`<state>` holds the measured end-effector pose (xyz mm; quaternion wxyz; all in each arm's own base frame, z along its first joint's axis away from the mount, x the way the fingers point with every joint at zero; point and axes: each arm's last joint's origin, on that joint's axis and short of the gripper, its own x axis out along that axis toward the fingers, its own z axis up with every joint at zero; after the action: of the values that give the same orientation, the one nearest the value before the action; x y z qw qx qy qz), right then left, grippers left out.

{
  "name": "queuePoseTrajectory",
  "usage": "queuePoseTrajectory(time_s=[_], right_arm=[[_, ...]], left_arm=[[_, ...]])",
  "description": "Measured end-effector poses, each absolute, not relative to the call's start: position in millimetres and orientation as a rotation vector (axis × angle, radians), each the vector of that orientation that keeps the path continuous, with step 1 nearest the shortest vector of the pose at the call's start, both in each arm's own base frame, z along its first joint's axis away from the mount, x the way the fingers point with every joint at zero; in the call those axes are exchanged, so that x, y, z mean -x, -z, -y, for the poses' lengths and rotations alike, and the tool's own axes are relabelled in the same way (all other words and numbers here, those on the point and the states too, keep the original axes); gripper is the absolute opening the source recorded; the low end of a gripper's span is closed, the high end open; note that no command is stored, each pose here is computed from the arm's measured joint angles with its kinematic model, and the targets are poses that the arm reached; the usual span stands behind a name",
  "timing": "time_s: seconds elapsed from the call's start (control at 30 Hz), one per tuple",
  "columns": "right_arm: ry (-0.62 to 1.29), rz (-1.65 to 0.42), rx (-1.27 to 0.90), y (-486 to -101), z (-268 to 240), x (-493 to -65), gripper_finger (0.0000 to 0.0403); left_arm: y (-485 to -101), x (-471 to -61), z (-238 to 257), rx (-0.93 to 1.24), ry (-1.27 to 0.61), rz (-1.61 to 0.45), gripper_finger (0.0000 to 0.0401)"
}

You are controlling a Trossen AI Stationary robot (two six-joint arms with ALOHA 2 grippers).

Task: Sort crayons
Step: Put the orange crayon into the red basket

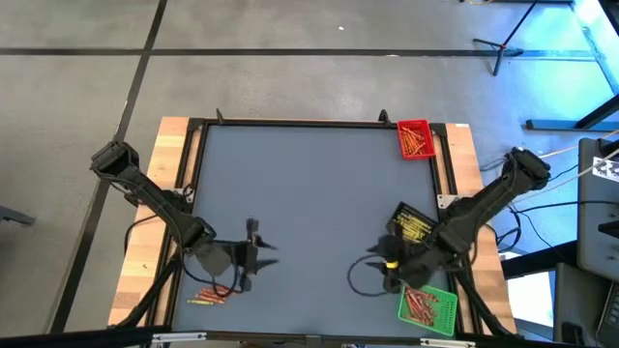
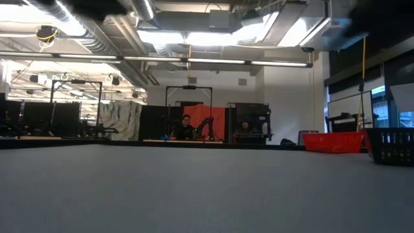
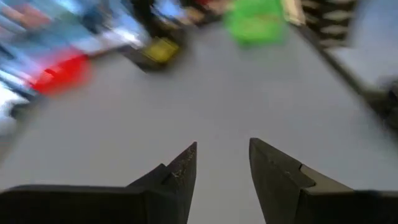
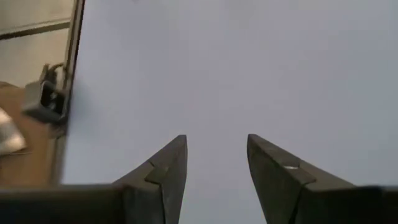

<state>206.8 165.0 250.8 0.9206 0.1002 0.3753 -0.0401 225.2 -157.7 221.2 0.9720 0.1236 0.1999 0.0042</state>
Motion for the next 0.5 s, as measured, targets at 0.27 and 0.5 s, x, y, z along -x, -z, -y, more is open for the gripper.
queuePoseTrajectory(time_s=[0.27,0.5], right_arm=[[0.042,-0.626,0.018,-256,-140,-249,0.0163],[0.017,-0.643,0.087,-243,-128,-272,0.0163]], left_arm=[[-201,-209,169,0.108,0.300,-0.737,0.0129],[-174,-191,187,0.144,0.299,-0.954,0.0128]])
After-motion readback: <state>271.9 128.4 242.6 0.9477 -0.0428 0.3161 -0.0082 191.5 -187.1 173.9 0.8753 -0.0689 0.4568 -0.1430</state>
